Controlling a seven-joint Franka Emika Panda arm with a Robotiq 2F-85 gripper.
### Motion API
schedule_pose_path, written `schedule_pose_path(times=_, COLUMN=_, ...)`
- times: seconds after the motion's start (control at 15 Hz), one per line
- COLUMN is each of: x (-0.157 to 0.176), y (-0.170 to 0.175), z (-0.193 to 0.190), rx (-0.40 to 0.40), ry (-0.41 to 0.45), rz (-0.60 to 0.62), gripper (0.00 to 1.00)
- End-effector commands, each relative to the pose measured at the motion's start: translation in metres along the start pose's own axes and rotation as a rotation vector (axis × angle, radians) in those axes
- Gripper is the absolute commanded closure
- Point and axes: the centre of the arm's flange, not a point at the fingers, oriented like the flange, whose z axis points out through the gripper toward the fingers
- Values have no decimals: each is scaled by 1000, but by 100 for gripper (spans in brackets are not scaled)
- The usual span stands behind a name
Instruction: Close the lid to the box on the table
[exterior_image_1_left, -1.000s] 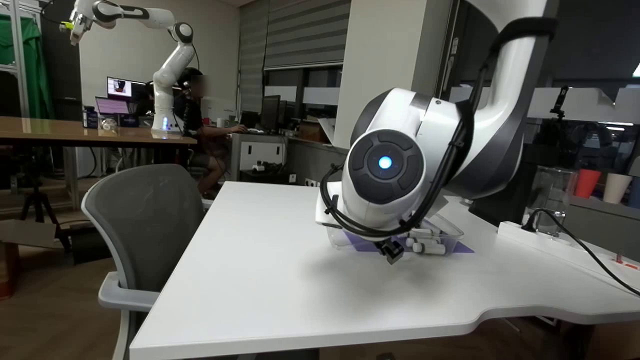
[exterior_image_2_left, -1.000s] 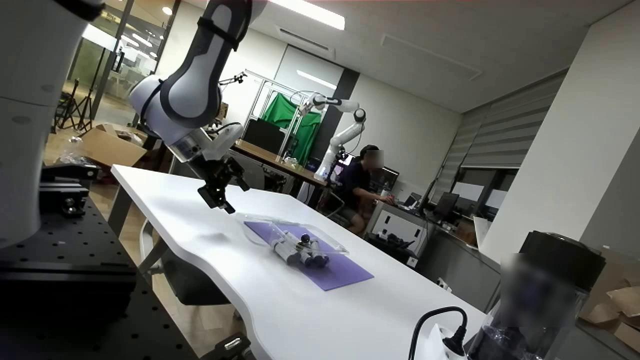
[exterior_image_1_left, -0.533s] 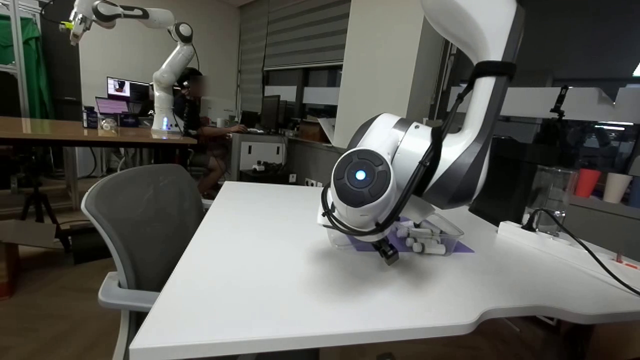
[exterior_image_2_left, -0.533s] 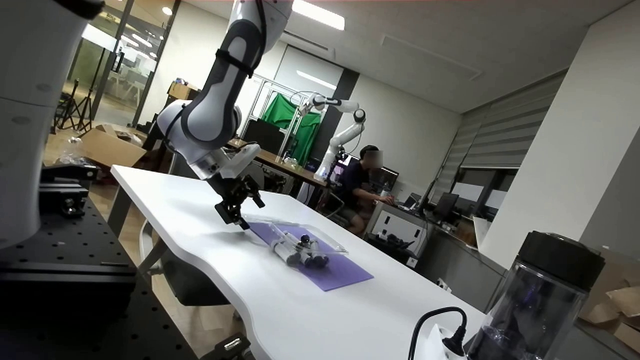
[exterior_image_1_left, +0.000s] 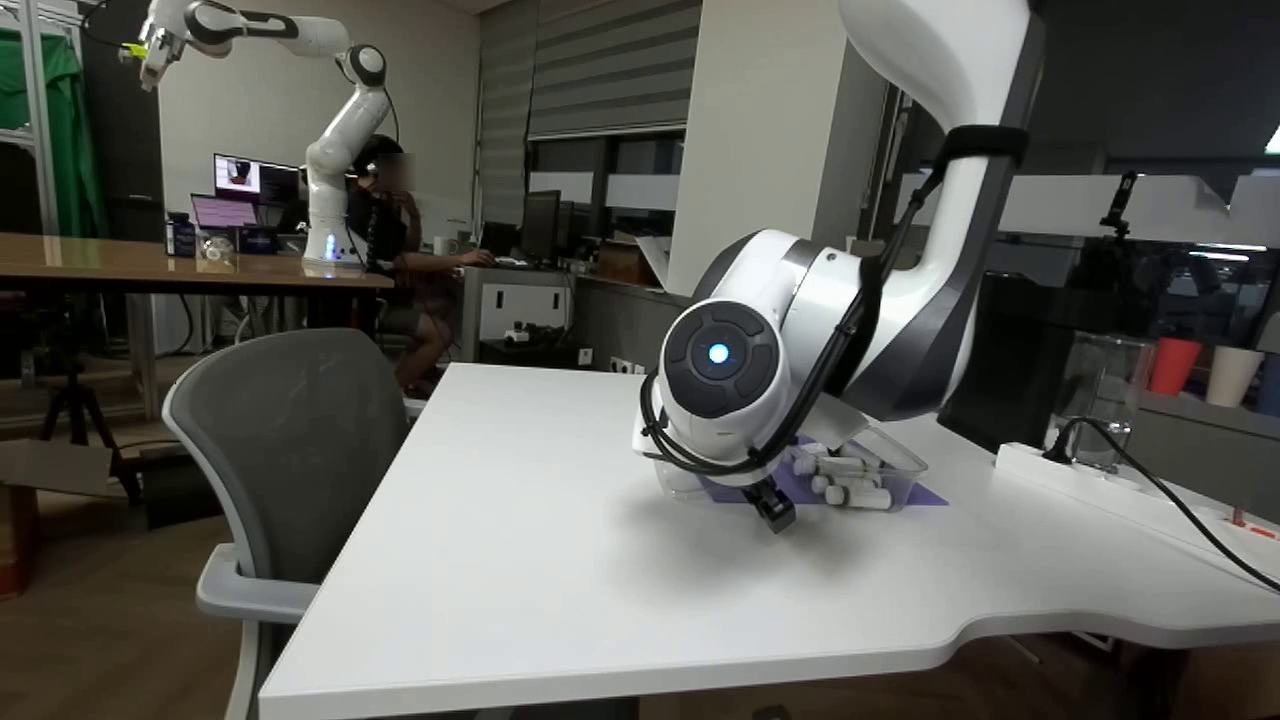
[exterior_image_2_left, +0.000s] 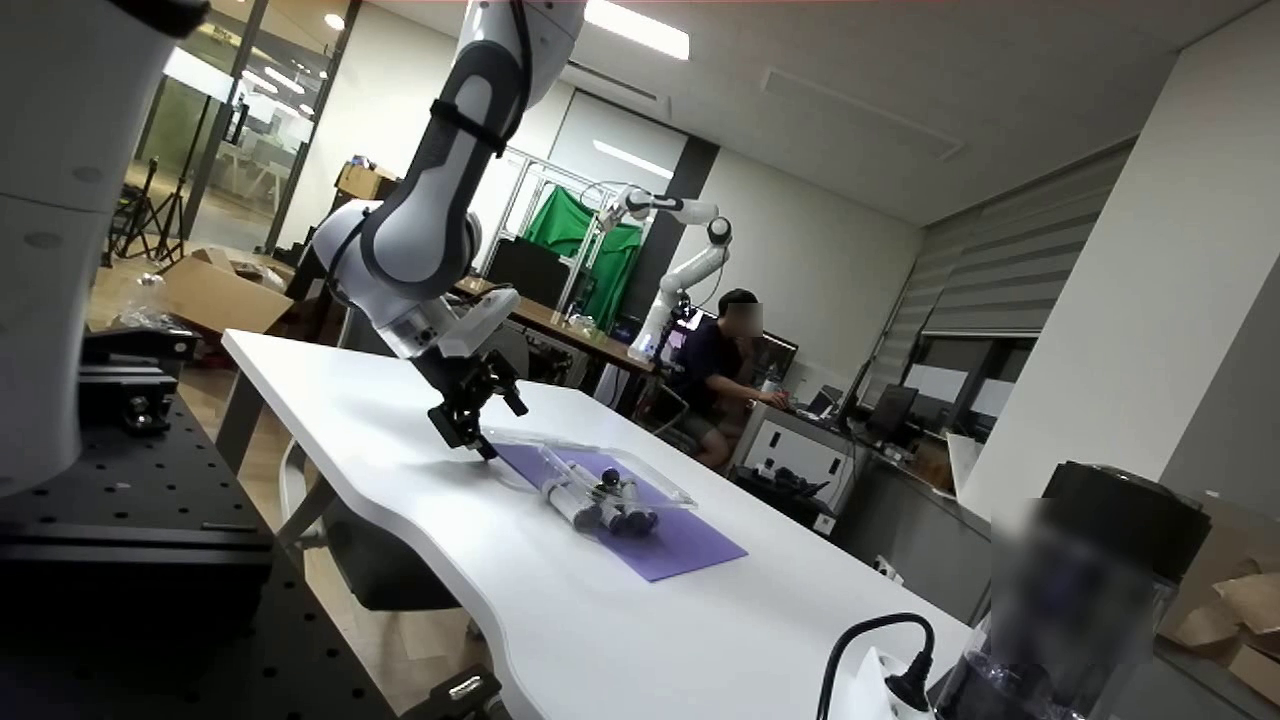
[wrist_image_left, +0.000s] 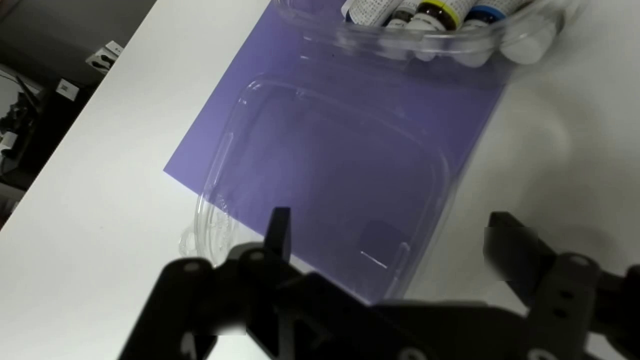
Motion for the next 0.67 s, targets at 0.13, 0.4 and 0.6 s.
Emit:
schedule_pose_path(times=0.13, x=1, y=5, z=2, rx=-92, ry=-40, rz=51, gripper=0)
schedule_pose_path(times=0.4, x=3, y=8, z=3, rx=-140, ry=-31, rz=134, gripper=0)
schedule_pose_path(times=0.6, x=8, y=6, z=6, rx=-158, ry=6, rz=163, gripper=0)
